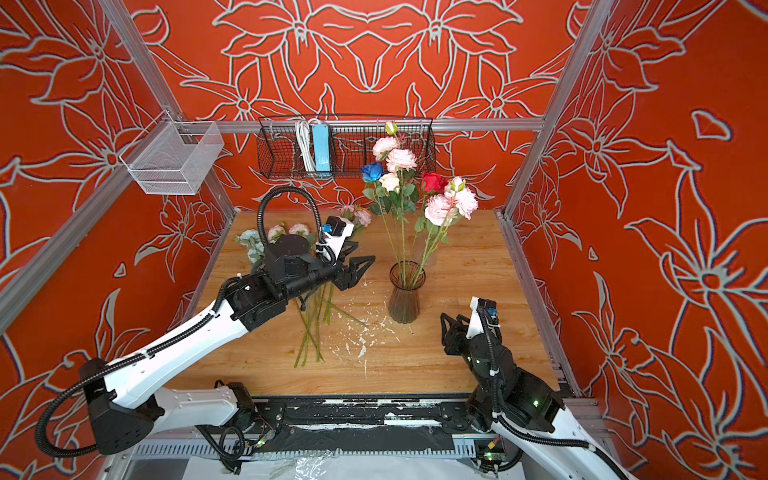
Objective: Arrange the flowers into the vase
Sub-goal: 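Carry the pink rose to the ribbed vase and lower it in with left gripper, then release the rose and draw left gripper back while right gripper reaches toward vase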
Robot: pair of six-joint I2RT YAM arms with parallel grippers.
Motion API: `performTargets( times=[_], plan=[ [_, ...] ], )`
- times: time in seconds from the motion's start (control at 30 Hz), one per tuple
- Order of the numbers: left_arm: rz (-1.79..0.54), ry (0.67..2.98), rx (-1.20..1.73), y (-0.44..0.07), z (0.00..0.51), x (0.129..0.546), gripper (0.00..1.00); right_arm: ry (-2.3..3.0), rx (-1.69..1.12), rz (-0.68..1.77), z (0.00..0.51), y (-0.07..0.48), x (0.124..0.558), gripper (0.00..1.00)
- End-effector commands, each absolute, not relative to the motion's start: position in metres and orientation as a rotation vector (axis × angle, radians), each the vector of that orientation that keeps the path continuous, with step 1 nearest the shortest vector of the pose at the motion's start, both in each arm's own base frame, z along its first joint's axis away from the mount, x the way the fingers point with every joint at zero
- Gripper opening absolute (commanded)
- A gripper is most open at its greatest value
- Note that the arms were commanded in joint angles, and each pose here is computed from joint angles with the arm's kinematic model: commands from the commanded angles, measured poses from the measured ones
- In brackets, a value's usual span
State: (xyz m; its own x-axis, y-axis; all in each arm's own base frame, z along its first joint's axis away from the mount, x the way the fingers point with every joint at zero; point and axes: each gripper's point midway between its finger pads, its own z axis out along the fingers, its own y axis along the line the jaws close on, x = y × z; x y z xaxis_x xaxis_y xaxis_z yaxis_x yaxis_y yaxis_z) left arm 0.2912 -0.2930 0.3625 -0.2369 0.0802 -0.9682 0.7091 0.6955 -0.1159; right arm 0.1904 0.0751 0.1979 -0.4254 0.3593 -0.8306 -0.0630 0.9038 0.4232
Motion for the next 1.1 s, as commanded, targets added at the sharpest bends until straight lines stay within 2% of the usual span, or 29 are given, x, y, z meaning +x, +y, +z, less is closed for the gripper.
performTargets(
  times=[0.0,0.17,0.47,0.57,0.8,1.07],
  plan=[
    [-0.66,1.708,0.606,-0.285,0.371,0.288,0.64,1.983,0.257,0.491,0.189,0.075,0.19,0.5],
    [-0.579,1.727,0.527,-0.262,0.36,0.288,0.64,2.043,0.27,0.517,0.17,0.083,0.189,0.51],
    [-0.366,1.746,0.211,-0.199,0.34,0.303,0.77,2.177,0.33,0.594,0.132,0.098,0.187,0.51],
    [-0.352,1.765,0.148,-0.192,0.333,0.306,0.8,2.208,0.355,0.662,0.118,0.107,0.188,0.52],
    [-0.367,1.8,0.078,-0.181,0.338,0.31,0.82,2.188,0.45,0.987,0.095,0.143,0.206,0.54],
    [-0.404,1.729,0.053,-0.168,0.357,0.301,0.82,2.297,0.478,0.914,0.072,0.15,0.224,0.53]
  ],
)
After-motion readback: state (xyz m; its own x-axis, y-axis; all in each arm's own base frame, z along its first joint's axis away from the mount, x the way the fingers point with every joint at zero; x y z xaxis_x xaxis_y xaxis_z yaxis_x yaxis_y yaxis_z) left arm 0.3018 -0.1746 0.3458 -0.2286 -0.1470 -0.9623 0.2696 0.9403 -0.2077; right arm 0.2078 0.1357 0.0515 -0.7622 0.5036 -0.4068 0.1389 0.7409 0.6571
